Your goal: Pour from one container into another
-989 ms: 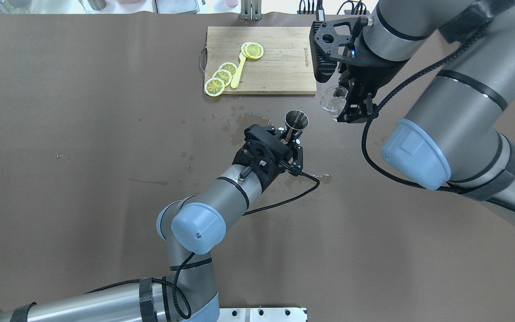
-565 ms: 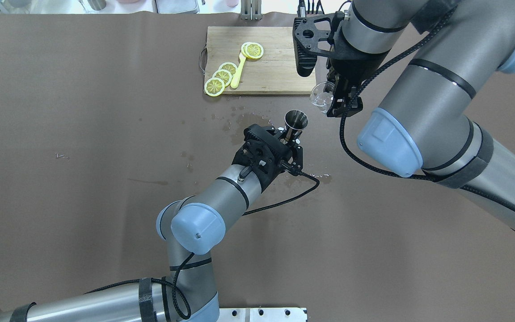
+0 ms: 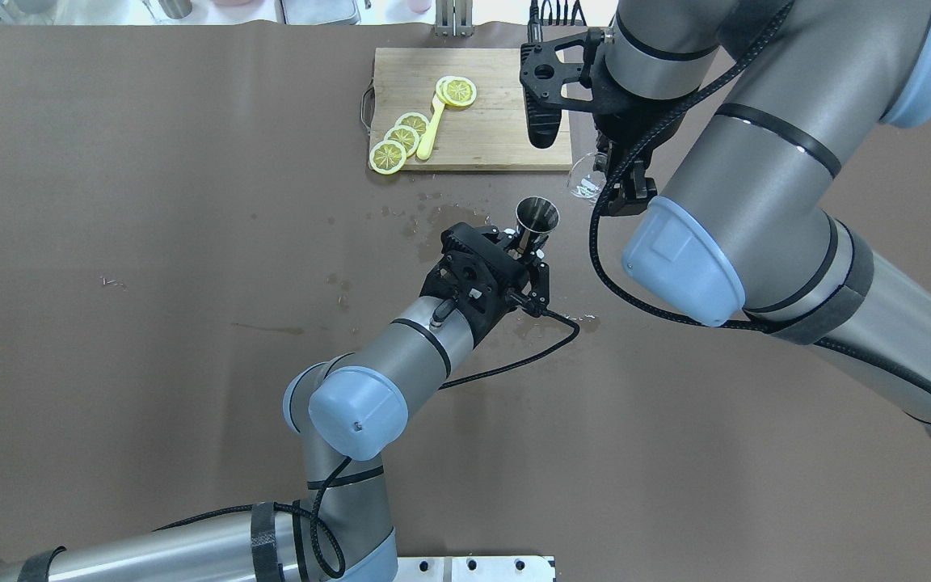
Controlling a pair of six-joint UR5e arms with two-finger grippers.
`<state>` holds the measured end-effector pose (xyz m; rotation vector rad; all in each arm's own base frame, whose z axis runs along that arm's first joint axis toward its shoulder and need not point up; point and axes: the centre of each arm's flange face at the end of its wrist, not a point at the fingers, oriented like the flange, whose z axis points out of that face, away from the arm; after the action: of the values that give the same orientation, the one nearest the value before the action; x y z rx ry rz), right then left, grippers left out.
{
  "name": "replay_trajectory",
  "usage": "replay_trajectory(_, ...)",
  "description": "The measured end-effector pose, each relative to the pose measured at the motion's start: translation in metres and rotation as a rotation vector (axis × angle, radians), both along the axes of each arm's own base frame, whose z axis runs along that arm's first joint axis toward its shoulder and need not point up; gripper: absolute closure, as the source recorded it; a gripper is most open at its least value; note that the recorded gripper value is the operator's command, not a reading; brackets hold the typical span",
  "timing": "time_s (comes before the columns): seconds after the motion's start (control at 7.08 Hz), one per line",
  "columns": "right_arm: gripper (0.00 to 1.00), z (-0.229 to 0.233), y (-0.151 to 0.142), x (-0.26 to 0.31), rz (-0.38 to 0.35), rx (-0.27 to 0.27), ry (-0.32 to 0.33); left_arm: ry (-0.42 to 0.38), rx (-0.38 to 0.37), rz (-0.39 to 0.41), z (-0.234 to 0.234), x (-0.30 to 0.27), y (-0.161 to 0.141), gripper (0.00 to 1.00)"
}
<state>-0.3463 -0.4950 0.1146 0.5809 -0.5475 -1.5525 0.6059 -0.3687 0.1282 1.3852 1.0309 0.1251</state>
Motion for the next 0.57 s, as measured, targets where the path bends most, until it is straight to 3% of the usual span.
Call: replay_trajectory(0.57, 1.0, -0.025, 0.008, -0.008, -0.094, 0.035, 0.158, 0.004, 0.0, 0.0, 0.0, -0.002, 0.001, 1.0)
